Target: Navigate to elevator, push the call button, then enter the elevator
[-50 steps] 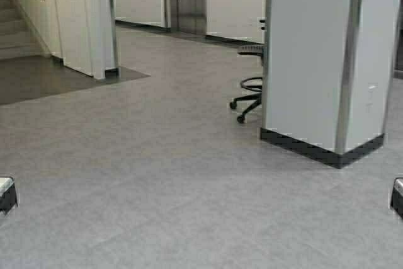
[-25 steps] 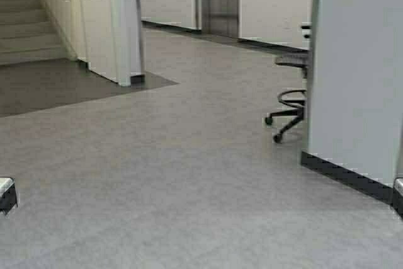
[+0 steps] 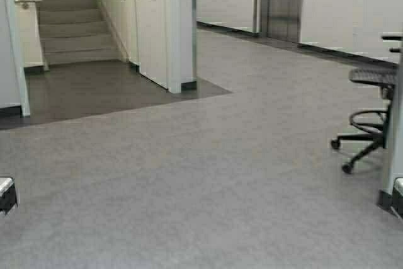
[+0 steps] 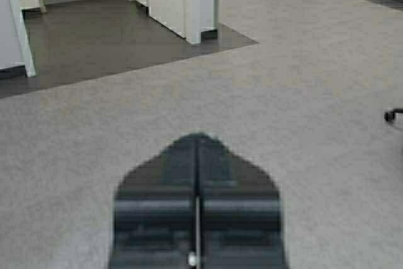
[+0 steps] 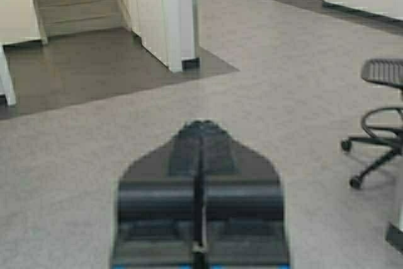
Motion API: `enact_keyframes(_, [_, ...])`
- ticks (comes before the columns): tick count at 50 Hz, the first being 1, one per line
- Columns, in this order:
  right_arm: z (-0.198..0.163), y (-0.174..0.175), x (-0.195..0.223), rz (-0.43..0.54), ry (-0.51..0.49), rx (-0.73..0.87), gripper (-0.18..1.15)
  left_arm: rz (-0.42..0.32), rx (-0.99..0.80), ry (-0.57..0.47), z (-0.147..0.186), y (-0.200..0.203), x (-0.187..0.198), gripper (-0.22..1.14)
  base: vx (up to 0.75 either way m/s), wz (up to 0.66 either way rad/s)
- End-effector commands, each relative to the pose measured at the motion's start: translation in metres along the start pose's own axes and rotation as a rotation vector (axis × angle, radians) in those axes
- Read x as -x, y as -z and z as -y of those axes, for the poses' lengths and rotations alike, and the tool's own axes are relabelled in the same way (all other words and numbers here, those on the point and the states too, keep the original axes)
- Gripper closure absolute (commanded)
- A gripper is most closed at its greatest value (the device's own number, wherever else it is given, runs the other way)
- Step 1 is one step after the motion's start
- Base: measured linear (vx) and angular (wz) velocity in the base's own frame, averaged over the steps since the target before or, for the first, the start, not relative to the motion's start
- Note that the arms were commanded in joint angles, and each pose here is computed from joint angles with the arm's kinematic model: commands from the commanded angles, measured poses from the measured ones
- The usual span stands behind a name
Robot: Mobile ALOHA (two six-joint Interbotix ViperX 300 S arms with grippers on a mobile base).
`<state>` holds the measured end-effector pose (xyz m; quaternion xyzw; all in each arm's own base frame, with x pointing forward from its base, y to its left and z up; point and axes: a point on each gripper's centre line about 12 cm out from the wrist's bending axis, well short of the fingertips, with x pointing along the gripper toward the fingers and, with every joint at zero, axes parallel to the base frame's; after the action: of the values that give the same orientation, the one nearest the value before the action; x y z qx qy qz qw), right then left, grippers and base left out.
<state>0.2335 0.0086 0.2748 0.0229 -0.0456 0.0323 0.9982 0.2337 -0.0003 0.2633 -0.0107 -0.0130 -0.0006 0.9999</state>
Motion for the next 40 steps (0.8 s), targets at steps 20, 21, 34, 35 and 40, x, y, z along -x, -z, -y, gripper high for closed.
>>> enact_keyframes(20, [0.0,-0.005,-0.001,0.02,-0.002,-0.001,0.92,-0.008,0.033,0.003,0.0,0.001,-0.011,0.89,0.82,0.11])
enact_keyframes(21, [0.0,-0.005,0.0,0.021,-0.001,-0.002,0.92,-0.002,0.031,0.003,0.0,0.0,-0.011,0.89,0.82,0.13])
enact_keyframes(34, [0.0,0.002,-0.004,-0.009,0.001,-0.005,0.92,0.0,0.029,0.004,0.001,0.0,-0.011,0.89,0.79,0.11])
enact_keyframes(35, [0.0,0.002,-0.004,-0.011,0.0,-0.004,0.92,0.001,0.03,0.004,0.0,0.0,-0.011,0.89,0.78,0.03])
enact_keyframes(40, [0.0,0.002,-0.004,-0.009,0.0,-0.007,0.92,0.011,0.029,0.006,0.001,-0.002,-0.01,0.89,0.78,0.03])
